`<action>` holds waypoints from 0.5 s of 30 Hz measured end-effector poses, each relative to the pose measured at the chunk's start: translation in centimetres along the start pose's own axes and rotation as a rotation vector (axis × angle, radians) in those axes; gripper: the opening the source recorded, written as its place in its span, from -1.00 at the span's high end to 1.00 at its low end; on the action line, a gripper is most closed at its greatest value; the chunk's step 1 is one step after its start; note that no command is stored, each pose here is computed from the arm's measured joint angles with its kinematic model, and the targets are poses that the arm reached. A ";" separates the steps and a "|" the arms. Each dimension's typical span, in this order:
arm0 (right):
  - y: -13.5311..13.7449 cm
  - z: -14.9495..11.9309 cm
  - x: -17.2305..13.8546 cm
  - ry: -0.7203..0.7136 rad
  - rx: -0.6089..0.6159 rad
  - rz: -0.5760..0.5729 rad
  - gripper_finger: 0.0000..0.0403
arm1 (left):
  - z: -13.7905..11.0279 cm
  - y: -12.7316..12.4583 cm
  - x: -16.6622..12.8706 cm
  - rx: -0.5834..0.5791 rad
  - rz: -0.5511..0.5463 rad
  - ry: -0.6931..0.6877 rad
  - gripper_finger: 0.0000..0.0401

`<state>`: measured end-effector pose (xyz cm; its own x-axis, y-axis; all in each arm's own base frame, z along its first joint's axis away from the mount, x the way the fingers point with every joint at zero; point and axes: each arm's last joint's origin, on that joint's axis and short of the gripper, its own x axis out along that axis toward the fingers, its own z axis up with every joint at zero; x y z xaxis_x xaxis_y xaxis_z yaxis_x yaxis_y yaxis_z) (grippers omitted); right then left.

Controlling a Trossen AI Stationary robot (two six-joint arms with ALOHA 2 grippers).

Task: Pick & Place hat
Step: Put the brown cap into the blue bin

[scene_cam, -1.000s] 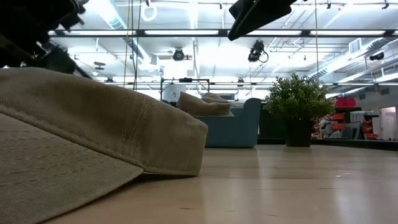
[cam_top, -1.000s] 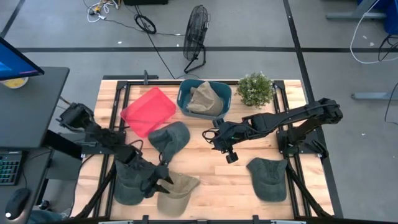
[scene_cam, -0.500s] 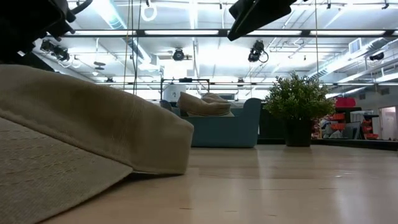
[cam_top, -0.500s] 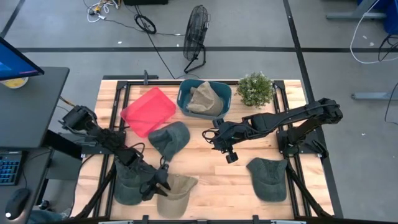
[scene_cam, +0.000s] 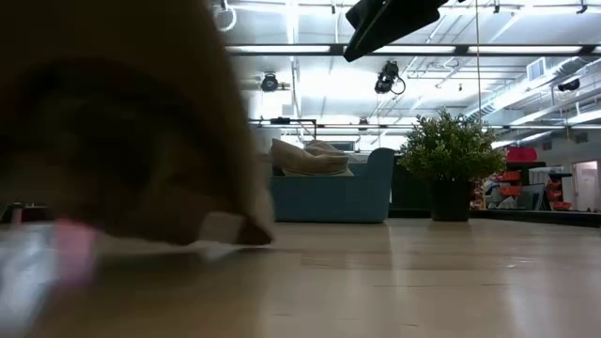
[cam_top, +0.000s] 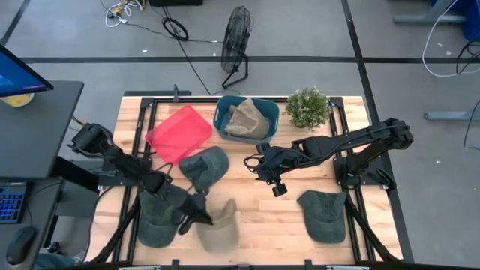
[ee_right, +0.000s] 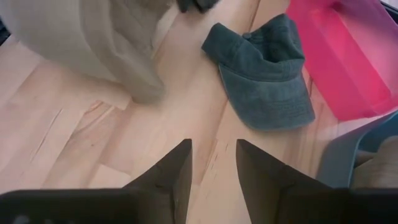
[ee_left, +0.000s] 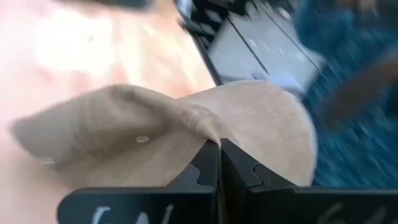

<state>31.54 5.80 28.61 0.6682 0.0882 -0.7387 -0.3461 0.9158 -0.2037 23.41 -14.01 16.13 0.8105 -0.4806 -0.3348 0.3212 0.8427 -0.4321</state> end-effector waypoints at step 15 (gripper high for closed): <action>2.6 -1.3 -0.1 0.172 0.186 0.066 0.37 | 7.8 5.2 -5.5 0.163 0.353 -0.389 0.96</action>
<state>29.71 7.65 27.31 0.5212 0.0971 -0.8479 -0.2475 0.9680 -0.0413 24.45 -5.09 22.29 0.9942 -0.0626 -0.0878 0.0436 0.9780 -0.2038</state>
